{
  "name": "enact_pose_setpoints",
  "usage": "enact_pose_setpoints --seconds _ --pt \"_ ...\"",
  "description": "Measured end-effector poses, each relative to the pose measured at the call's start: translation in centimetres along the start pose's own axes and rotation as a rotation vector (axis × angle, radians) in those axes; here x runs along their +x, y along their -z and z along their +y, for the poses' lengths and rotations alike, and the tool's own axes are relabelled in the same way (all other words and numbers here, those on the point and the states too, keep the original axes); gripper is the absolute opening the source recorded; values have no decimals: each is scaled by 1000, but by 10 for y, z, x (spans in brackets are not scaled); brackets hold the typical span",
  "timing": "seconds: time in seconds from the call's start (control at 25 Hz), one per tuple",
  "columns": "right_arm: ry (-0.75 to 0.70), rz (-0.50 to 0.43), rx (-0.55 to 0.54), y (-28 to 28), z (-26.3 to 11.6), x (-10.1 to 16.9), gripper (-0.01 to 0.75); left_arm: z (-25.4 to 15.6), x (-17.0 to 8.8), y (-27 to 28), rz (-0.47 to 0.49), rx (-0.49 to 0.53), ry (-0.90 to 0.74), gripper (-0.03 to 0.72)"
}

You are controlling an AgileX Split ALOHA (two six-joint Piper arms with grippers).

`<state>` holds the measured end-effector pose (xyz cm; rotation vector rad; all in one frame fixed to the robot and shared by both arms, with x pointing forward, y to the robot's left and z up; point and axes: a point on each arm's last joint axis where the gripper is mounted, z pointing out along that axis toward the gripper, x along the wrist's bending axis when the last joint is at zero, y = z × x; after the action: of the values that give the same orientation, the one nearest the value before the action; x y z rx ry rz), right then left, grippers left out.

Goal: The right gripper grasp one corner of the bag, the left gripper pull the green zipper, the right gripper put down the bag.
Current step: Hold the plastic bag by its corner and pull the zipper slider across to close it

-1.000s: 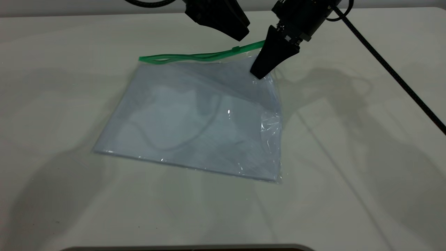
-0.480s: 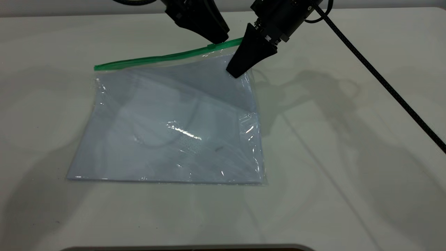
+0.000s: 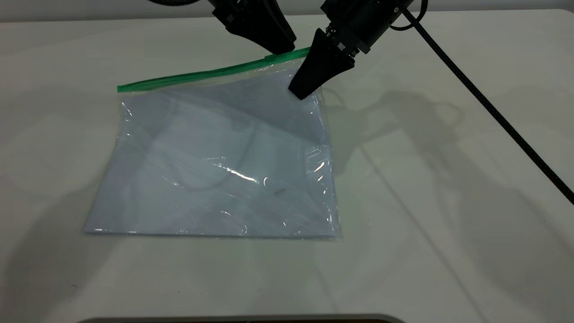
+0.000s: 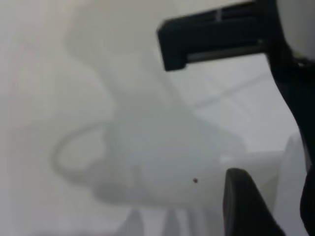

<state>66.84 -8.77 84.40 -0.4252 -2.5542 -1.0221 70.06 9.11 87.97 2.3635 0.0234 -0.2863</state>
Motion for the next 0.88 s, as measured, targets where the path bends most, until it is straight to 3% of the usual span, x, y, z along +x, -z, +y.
enact_pose_setpoints --seconds 0.2,0.68,0.88 --pt "-21 -1 1 1 -1 0 33 10 9 21 65 -23 43 347" --pt "-26 -2 0 1 -1 -1 33 8 7 16 64 27 157 347" --pt "-28 -4 -1 2 -1 -2 33 10 3 6 65 116 191 347"
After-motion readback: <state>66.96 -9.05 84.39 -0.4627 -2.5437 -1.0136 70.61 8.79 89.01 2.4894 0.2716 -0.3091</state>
